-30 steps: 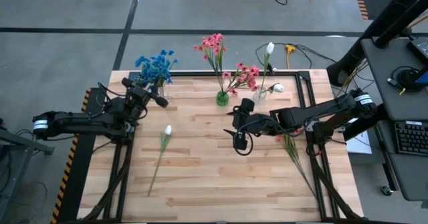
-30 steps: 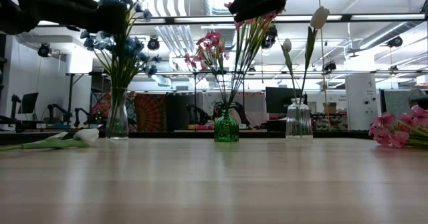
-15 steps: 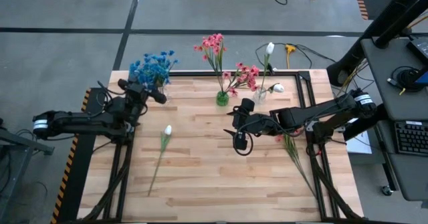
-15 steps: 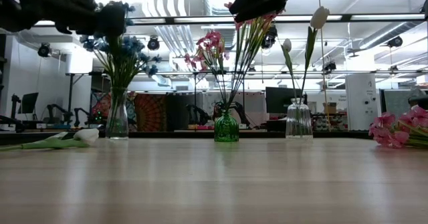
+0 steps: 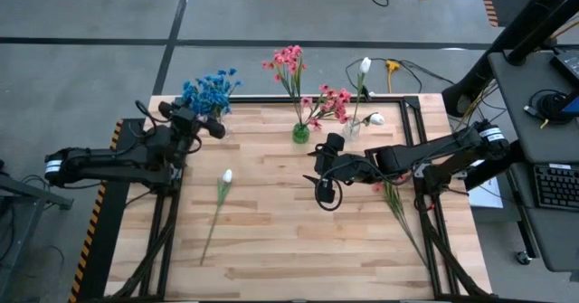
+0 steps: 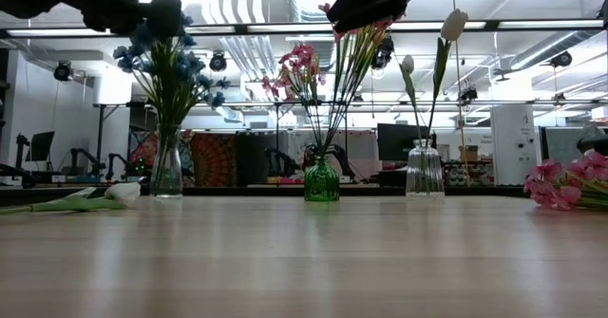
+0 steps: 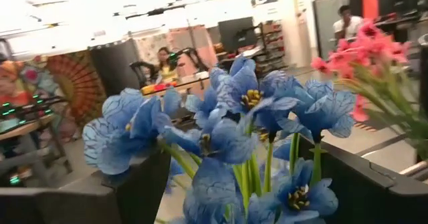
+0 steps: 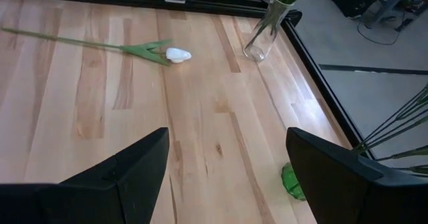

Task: Sort flowers into vase by color
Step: Put the blue flowers into the left transparent vase

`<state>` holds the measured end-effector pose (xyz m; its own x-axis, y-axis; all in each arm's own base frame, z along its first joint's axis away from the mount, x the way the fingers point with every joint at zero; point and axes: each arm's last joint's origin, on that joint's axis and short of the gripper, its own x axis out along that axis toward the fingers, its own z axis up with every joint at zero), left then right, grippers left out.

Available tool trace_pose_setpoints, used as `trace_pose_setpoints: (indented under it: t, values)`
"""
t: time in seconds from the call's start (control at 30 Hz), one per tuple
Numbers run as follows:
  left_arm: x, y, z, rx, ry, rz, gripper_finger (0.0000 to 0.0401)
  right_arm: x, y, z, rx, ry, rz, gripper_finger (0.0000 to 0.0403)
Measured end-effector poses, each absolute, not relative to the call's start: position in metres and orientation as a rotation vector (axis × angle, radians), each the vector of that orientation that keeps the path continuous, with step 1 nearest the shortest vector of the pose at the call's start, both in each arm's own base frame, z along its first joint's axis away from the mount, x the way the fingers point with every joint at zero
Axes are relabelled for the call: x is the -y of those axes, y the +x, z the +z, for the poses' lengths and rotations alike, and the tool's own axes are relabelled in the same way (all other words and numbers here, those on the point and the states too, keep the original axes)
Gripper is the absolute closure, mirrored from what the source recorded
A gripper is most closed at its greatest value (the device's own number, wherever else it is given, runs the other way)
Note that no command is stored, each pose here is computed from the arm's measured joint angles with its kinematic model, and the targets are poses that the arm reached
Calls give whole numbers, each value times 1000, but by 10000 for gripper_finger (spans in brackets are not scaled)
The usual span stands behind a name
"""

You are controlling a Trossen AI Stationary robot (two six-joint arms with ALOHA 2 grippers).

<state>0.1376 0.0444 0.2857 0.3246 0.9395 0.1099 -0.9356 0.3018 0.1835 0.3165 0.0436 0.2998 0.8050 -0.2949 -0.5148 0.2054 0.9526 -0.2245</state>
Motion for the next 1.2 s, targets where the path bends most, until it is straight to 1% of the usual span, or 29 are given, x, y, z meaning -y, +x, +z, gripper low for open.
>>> trace_pose_setpoints:
  t: [0.13,0.3,0.43,0.67,0.8,0.93,1.1,1.2]
  values:
    - [-45,136,296,-35,223,1293,97,-44,317,300,-577,-161,-269,110]
    - [-44,137,306,-41,211,1279,97,-44,316,300,-577,-162,-269,110]
    - [-43,136,313,-56,153,1267,97,-44,316,300,-578,-162,-269,110]
    - [-43,134,317,-211,69,1285,97,-44,316,299,-582,-163,-269,110]
    - [-43,137,322,-274,59,1293,97,-44,316,299,-582,-163,-269,110]
    - [-43,138,332,-307,51,1290,97,-44,316,299,-583,-163,-269,110]
    - [-42,136,345,-332,-47,1201,97,-44,316,299,-583,-163,-269,110]
    - [-41,132,347,-362,-88,1213,97,-44,316,299,-583,-164,-268,110]
